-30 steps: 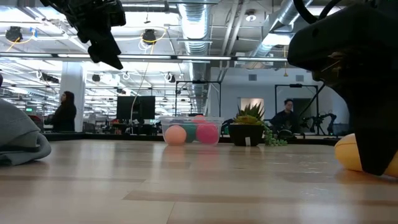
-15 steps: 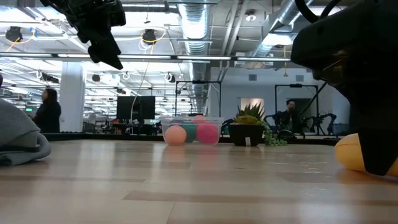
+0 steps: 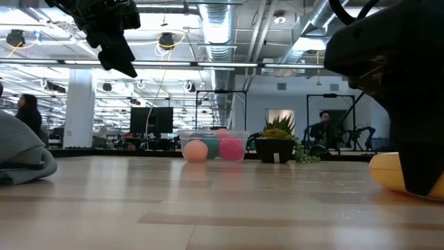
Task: Pick and placing Produce into tupperware
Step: Put the yellow banana into the transparent container
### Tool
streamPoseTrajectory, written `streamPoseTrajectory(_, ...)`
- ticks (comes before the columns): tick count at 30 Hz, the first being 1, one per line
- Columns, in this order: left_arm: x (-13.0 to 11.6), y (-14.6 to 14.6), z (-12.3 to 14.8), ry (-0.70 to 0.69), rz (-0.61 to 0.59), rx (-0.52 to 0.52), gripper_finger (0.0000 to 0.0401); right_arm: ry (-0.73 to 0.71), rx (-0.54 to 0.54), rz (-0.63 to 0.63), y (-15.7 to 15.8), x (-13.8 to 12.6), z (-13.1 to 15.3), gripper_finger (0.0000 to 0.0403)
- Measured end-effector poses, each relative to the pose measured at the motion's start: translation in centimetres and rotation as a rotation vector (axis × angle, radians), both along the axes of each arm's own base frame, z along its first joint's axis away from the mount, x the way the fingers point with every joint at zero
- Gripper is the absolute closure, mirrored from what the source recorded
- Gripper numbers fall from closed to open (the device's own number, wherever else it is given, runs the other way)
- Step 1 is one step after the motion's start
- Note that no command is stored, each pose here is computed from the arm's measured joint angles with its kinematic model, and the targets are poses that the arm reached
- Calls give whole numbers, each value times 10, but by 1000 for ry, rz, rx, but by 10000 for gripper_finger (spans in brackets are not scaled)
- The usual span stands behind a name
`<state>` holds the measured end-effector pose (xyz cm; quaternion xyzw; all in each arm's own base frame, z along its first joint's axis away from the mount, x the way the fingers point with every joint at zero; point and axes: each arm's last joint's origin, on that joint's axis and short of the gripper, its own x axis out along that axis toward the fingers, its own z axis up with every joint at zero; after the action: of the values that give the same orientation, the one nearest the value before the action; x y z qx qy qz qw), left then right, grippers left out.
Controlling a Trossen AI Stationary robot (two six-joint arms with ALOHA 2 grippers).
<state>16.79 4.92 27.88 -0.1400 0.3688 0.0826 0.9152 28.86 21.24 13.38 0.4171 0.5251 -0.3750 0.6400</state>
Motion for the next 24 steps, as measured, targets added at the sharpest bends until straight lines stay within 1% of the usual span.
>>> streamPoseTrajectory(13,0,0,0,0,0,0,117,5,-3,0,0,0,0,222)
streamPoseTrajectory(24,0,0,0,0,1,-1,117,5,-4,0,0,-1,0,221)
